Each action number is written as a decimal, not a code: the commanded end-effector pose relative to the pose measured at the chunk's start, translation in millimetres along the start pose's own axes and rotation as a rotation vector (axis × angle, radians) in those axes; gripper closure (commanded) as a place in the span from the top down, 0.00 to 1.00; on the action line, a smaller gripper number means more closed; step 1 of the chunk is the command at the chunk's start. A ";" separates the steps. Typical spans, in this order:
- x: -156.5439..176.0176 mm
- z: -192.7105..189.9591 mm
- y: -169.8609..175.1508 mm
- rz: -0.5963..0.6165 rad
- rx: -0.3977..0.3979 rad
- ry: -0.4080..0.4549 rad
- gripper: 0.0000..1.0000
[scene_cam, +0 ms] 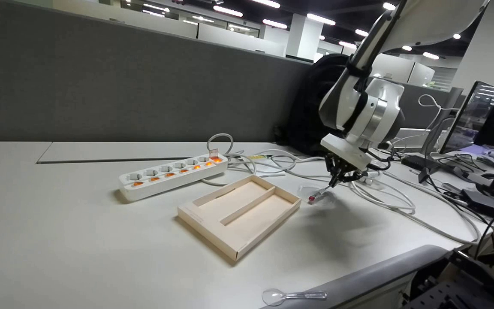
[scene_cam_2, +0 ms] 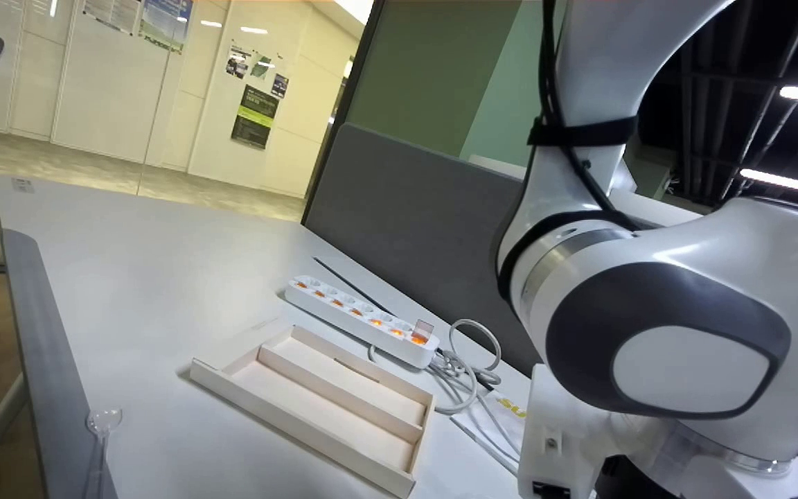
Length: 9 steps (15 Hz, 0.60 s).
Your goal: Remove the screwdriver from the tray
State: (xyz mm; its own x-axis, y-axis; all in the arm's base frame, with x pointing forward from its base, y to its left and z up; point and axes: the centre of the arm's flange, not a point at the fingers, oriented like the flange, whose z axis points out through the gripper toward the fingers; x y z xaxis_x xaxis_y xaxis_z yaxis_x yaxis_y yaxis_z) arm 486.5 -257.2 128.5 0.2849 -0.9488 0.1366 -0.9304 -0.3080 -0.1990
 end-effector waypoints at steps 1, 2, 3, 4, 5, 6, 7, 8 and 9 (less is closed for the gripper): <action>8.6 3.2 -2.0 0.011 0.017 -0.021 0.45; 8.6 3.5 -2.1 0.011 0.018 -0.023 0.46; 8.9 3.8 -2.1 0.011 0.018 -0.026 0.51; 9.1 4.0 -2.1 0.011 0.018 -0.028 0.58; 9.0 4.3 -2.1 0.012 0.019 -0.029 0.63; 8.9 4.5 -2.0 0.012 0.019 -0.030 0.69; 8.5 4.3 -2.0 0.011 0.019 -0.030 0.76; 7.8 3.6 -2.3 0.009 0.019 -0.031 0.81; 6.1 1.2 -2.9 0.008 0.021 -0.030 0.88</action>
State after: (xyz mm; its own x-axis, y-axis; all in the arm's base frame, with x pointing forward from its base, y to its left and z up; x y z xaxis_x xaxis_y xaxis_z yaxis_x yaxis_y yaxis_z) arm 487.2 -259.1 125.9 0.2890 -0.9496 0.1213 -0.9291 -0.3088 -0.2033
